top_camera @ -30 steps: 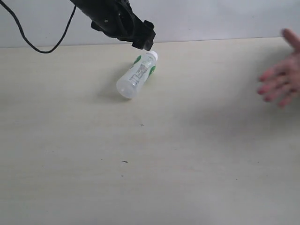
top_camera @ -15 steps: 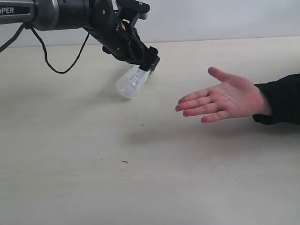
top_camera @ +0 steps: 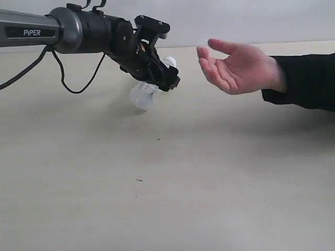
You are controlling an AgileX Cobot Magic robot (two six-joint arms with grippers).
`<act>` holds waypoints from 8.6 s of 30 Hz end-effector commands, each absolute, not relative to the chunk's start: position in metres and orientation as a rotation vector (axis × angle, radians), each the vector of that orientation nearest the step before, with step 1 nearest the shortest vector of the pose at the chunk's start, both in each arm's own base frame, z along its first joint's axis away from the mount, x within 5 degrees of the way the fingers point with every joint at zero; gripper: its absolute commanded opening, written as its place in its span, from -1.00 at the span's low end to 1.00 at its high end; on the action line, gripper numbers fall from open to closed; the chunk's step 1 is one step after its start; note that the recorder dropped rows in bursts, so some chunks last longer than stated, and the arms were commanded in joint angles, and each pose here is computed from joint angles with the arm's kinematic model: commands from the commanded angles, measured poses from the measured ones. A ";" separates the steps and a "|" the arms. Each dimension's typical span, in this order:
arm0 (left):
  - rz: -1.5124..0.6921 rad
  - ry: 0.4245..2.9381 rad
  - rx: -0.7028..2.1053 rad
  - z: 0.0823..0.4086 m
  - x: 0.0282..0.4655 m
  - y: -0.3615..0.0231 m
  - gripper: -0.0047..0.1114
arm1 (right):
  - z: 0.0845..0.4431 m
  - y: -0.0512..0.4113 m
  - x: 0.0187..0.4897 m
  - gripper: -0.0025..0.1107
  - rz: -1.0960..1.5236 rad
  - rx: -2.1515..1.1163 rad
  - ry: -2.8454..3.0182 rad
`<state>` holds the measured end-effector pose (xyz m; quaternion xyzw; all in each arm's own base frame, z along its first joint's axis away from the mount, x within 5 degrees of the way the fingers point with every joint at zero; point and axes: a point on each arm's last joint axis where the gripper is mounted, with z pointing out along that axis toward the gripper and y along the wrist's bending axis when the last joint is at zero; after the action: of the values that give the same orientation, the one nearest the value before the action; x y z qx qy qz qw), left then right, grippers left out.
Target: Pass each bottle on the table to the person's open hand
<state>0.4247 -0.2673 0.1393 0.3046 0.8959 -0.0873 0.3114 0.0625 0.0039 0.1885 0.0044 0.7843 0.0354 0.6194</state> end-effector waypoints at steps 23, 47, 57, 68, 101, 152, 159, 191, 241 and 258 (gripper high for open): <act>-0.203 2.373 0.837 0.126 0.426 -0.267 0.55 | 0.188 0.003 0.063 -0.96 0.072 0.009 1.803; -0.122 2.452 0.912 0.095 0.426 -0.258 0.55 | 0.188 0.003 0.063 -0.96 0.072 0.009 1.803; -0.122 2.499 0.894 0.092 0.423 -0.257 0.55 | 0.188 0.003 0.063 -0.96 0.072 0.009 1.803; -0.093 2.501 0.906 0.109 0.422 -0.252 -0.51 | 0.188 0.003 0.063 -0.96 0.072 0.009 1.803; -0.418 2.784 0.142 0.259 0.276 -0.339 -0.92 | 0.188 0.003 0.063 -0.96 0.072 0.009 1.803; -0.340 2.398 0.883 0.328 0.253 -0.307 0.64 | 0.188 0.003 0.063 -0.96 0.072 0.009 1.803; -0.339 2.238 0.994 0.307 0.244 -0.294 0.64 | 0.188 0.003 0.063 -0.96 0.072 0.009 1.803; -0.538 1.652 0.322 0.251 0.238 -0.150 -0.92 | 0.188 0.003 0.063 -0.96 0.072 0.009 1.803; 0.025 1.648 0.032 0.278 0.049 -0.001 -0.92 | 0.188 0.003 0.063 -0.96 0.072 0.009 1.803; 0.049 1.784 0.048 0.196 0.052 0.000 -0.92 | 0.188 0.003 0.063 -0.96 0.072 0.009 1.803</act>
<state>0.0510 -0.0002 0.2050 0.0216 0.7765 0.0182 0.6295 0.0625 0.0039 0.1885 0.0044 0.7843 0.0354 0.6194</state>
